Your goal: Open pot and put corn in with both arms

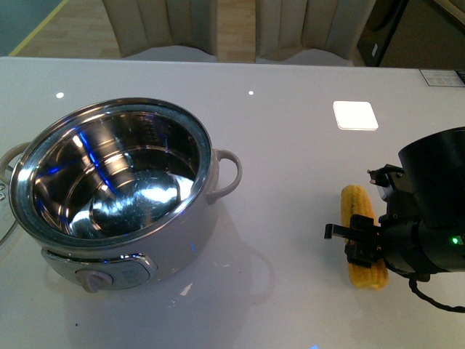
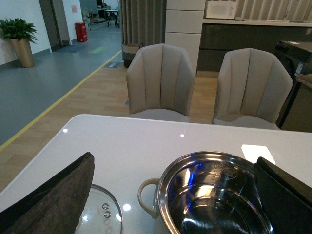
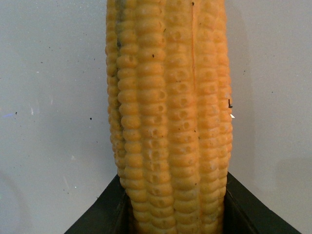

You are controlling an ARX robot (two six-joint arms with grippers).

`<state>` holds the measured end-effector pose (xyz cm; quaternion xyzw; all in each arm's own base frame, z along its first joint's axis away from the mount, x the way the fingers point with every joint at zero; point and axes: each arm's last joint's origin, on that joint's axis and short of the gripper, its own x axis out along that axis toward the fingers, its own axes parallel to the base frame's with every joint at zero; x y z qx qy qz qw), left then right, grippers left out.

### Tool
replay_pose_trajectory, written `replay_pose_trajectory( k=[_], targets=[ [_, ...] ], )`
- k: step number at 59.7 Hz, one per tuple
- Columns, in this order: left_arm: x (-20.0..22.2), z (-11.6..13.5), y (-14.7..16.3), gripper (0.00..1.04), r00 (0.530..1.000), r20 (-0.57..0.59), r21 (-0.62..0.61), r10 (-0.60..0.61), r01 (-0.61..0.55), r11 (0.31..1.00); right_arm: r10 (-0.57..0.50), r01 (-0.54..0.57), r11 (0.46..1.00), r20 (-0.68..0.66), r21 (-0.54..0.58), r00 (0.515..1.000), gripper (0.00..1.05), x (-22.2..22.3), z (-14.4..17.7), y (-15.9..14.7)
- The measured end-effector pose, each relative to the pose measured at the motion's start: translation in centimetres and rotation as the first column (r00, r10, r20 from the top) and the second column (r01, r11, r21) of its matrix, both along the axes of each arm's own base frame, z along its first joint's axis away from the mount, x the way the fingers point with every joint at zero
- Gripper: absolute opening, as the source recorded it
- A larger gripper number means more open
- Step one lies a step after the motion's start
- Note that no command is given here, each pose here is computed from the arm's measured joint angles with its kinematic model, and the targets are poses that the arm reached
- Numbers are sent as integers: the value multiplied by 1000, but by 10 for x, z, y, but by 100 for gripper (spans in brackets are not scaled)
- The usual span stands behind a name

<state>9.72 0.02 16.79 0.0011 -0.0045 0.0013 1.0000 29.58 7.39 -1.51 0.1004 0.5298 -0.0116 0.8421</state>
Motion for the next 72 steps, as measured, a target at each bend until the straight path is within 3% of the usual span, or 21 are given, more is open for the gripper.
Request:
replay_pose_trajectory(
  k=[14, 36, 57, 72],
  targets=[
    [0, 0, 0, 98, 1000, 0, 0, 0, 0, 1000, 24, -24, 999, 24, 21, 999, 25, -14, 21, -6],
    [0, 0, 0, 98, 1000, 0, 0, 0, 0, 1000, 113, -139, 981, 182, 136, 977, 23, -26, 102, 1],
    [0, 0, 0, 98, 1000, 0, 0, 0, 0, 1000, 186, -264, 936, 310, 231, 932, 23, -22, 164, 57],
    [0, 0, 0, 98, 1000, 0, 0, 0, 0, 1000, 198, -294, 911, 320, 289, 927, 23, -7, 176, 96]
  ],
)
